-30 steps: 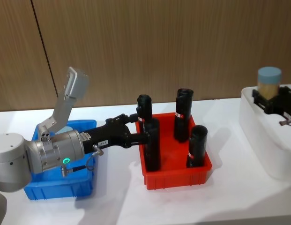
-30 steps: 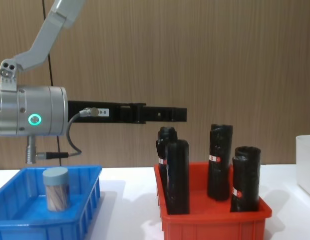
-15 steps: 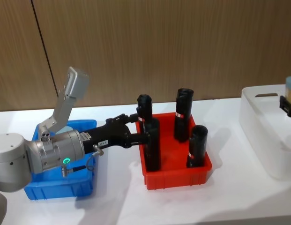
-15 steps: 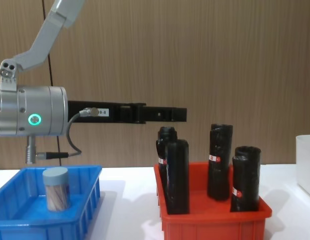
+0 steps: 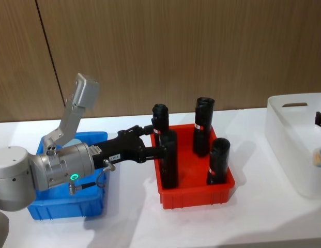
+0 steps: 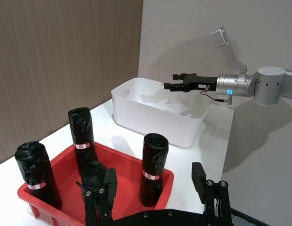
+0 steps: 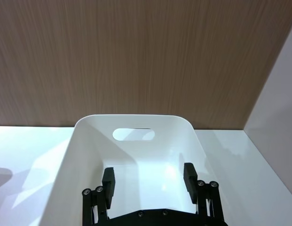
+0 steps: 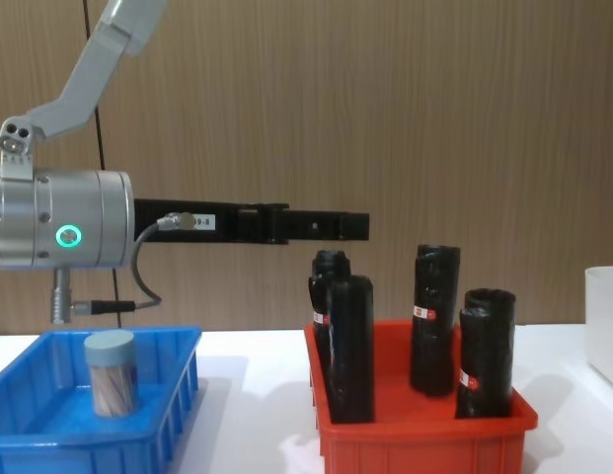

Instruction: Pick the cotton swabs from the blue box and place them into the white box.

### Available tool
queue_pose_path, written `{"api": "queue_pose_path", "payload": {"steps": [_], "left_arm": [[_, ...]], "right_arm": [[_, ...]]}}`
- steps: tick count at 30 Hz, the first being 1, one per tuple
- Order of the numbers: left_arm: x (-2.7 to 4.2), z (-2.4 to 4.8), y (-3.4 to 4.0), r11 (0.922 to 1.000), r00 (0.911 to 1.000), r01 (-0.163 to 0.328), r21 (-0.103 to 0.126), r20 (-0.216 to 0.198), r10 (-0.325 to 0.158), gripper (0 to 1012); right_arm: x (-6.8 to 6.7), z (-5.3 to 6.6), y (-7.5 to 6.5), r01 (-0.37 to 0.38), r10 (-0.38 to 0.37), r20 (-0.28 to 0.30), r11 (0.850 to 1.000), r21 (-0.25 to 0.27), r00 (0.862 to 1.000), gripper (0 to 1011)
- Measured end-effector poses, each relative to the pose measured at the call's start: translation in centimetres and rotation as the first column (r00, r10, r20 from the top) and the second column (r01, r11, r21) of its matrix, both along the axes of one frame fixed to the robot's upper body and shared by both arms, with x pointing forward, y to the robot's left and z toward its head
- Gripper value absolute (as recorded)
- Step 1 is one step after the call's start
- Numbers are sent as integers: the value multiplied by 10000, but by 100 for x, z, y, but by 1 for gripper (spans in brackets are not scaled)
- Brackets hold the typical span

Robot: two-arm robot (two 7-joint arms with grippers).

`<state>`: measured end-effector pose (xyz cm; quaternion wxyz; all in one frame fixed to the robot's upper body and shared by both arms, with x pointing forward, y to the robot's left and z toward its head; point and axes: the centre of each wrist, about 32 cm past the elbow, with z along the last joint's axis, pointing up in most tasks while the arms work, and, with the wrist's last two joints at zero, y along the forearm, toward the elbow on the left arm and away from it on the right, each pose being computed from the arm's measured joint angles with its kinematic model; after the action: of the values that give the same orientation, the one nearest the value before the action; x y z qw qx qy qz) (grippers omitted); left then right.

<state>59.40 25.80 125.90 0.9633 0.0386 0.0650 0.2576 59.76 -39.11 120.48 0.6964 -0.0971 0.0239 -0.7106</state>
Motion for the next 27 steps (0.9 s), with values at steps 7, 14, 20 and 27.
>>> {"api": "queue_pose_path", "payload": {"steps": [7,14,20,27], "left_arm": [[-5,-5,-2,10000,10000,-20,4,8,20,1004],[-61,-48,-40,9988,9988,-436,221,227,431,1004],[-144,-108,-94,9935,9933,-1025,490,577,996,1004],[-245,-176,-159,9824,9811,-1719,729,1025,1640,1004]], "right_arm": [[-5,-7,1,-1,1,5,10000,-17,10000,1001],[-59,-38,85,-212,213,109,9997,-84,9997,1002],[-167,-89,241,-589,593,306,9981,-160,9978,1002],[-308,-142,423,-1031,1039,533,9945,-187,9932,1002]]}}
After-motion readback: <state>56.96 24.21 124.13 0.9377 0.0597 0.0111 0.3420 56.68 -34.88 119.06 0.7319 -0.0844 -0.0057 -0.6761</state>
